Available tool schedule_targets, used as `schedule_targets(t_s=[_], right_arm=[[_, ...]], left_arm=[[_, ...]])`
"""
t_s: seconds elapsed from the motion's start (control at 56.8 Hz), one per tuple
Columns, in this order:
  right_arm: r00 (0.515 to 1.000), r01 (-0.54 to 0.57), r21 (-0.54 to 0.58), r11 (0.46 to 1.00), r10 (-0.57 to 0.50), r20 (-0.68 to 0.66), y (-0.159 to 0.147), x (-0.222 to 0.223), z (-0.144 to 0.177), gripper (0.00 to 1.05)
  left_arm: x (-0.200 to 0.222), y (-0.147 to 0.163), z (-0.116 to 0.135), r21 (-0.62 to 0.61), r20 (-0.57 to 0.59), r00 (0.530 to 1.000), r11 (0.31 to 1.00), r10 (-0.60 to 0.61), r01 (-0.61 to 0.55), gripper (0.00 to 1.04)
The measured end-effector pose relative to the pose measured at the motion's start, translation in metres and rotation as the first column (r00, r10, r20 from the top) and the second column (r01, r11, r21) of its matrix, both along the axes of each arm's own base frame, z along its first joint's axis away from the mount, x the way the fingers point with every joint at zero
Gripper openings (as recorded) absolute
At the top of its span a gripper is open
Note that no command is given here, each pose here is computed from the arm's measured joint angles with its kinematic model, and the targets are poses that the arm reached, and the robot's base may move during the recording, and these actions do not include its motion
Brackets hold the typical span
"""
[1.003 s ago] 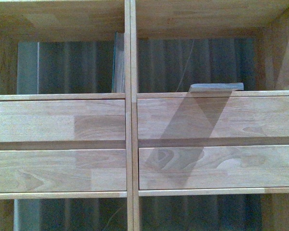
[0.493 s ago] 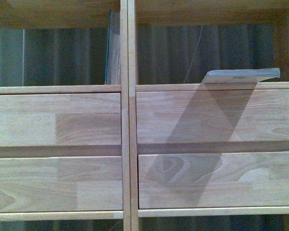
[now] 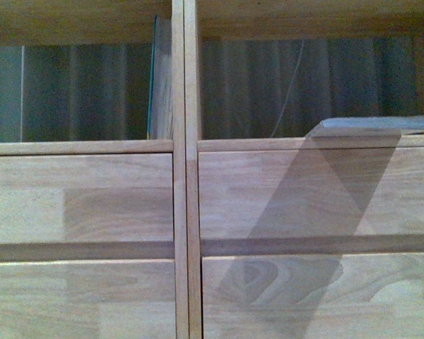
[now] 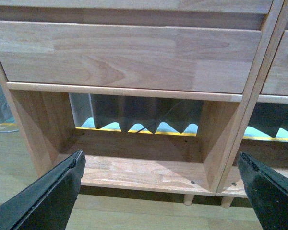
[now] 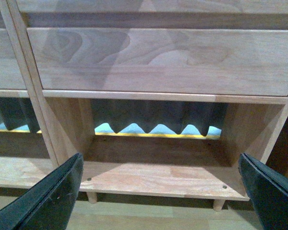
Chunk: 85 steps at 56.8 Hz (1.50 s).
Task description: Organize books on shelf
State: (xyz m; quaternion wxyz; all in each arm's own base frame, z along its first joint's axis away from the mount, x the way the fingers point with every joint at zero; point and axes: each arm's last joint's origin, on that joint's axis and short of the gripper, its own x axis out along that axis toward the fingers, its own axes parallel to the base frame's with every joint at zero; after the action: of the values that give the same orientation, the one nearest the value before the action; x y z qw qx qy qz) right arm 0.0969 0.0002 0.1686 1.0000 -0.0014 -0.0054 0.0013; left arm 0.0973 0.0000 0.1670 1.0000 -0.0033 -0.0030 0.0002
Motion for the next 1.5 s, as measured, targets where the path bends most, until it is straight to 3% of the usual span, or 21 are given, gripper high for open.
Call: schedule_targets(t_s=[0.37,0.458,0.546,0.722,0.845,0.986,1.267,1.496], right_arm=[[1.000,0.000,0.003,1.000,0.000,0.000,0.000,0.000,0.000,0.98],[0.977,-0.139,0.120,0.983,0.156,-0.144,-0.001,0.001,0.000,0.98],[0.942,-0.228,0.359,0.905,0.299,-0.155,-0.001,0.012,0.028,0.98],[0.937,-0.293,0.611,0.735,0.348,0.031,0.008,0.057,0.103,0.98],[0.947,-0.237,0.775,0.585,0.318,0.050,0.015,0.108,0.118,0.98],[0.968,-0.112,0.893,0.436,0.252,-0.001,0.019,0.160,0.110,0.98],[0.988,0.003,0.955,0.296,0.145,-0.048,0.024,0.228,0.101,0.98],[0.992,0.082,0.966,0.246,0.069,-0.102,0.021,0.268,0.091,0.98]], left_arm=[[0.000,0.000,0.000,0.003,0.000,1.000,1.000,0.000,0.000,0.98],[0.000,0.000,0.000,0.002,0.000,1.000,1.000,0.000,0.000,0.98],[0.000,0.000,0.000,0.002,0.000,1.000,1.000,0.000,0.000,0.98],[0.000,0.000,0.000,0.002,0.000,1.000,1.000,0.000,0.000,0.98],[0.000,0.000,0.000,0.002,0.000,1.000,1.000,0.000,0.000,0.98],[0.000,0.000,0.000,0.002,0.000,1.000,1.000,0.000,0.000,0.98],[0.000,0.000,0.000,0.002,0.000,1.000,1.000,0.000,0.000,0.98],[0.000,0.000,0.000,0.002,0.000,1.000,1.000,0.000,0.000,0.98]])
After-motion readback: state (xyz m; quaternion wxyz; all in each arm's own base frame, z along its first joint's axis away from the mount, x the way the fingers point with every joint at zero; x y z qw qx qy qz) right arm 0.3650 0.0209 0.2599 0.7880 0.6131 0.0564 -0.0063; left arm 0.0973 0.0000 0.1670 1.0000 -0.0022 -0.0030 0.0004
